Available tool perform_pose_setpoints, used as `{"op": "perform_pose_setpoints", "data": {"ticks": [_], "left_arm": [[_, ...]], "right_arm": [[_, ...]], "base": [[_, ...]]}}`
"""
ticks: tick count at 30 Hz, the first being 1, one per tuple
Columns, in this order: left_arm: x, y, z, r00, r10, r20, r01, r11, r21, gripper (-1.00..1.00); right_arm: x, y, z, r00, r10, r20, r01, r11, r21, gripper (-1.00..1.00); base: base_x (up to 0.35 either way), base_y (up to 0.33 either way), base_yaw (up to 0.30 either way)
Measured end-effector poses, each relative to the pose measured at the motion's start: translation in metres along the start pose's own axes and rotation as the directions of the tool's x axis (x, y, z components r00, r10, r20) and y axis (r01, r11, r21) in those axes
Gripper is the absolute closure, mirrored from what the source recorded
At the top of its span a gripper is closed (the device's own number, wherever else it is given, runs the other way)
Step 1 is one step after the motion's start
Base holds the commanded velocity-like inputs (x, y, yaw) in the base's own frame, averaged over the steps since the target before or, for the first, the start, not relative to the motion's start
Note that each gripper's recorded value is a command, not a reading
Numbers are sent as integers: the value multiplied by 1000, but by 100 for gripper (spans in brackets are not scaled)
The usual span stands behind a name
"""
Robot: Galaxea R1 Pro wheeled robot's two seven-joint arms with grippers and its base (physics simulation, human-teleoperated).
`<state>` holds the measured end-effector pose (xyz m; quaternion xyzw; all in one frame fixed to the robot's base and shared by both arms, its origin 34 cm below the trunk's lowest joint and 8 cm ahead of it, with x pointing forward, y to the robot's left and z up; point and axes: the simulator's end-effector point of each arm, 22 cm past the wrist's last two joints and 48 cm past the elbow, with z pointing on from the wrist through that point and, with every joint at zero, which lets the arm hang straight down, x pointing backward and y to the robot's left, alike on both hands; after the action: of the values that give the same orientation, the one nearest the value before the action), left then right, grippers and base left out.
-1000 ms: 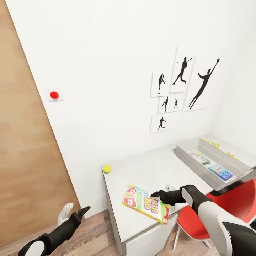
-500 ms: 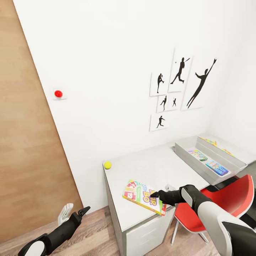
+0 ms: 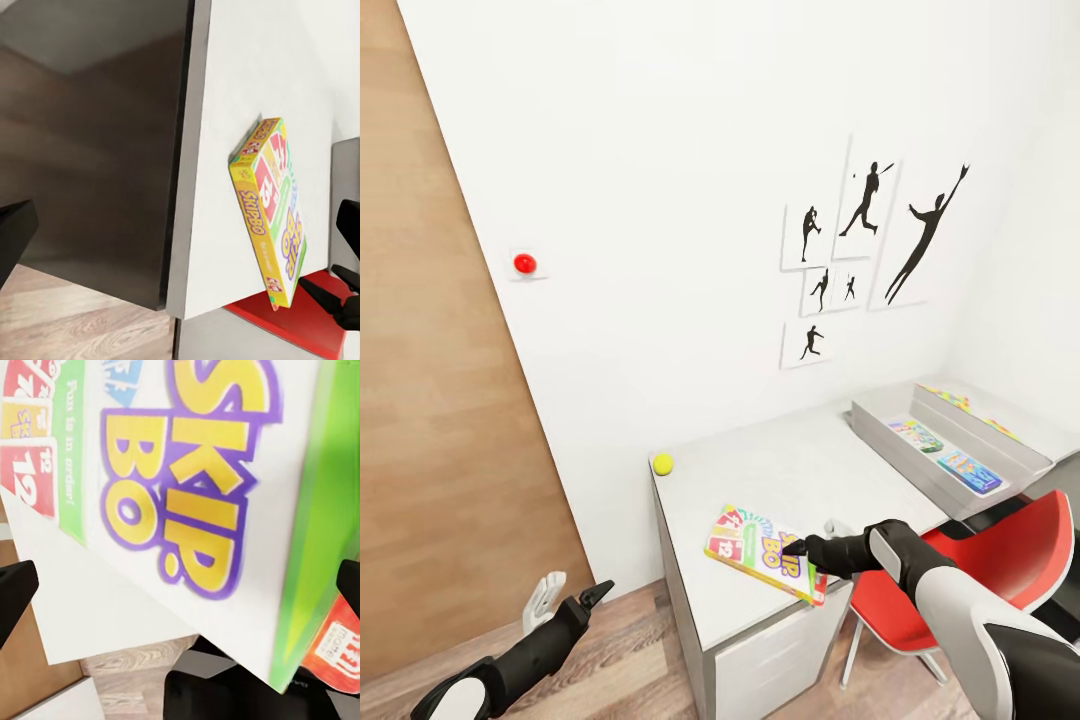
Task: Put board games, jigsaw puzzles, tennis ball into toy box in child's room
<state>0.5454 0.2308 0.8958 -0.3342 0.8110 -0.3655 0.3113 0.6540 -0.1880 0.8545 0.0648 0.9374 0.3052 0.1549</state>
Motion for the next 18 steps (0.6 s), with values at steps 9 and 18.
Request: {"op": "perform_pose_setpoints", "data": {"ticks": [9, 18], "left_arm": [[0, 0, 0, 1000, -1, -1, 1, 1000, 2, -100], [0, -2, 0, 1000, -1, 0, 1, 1000, 6, -100]], "right_arm": [[-10, -3, -6, 1000, -10, 23, 10, 1000, 5, -100], [-15, -3, -8, 999, -14, 32, 14, 1000, 5, -100]], "base": [[-1, 0, 0], [57, 0, 0]]}}
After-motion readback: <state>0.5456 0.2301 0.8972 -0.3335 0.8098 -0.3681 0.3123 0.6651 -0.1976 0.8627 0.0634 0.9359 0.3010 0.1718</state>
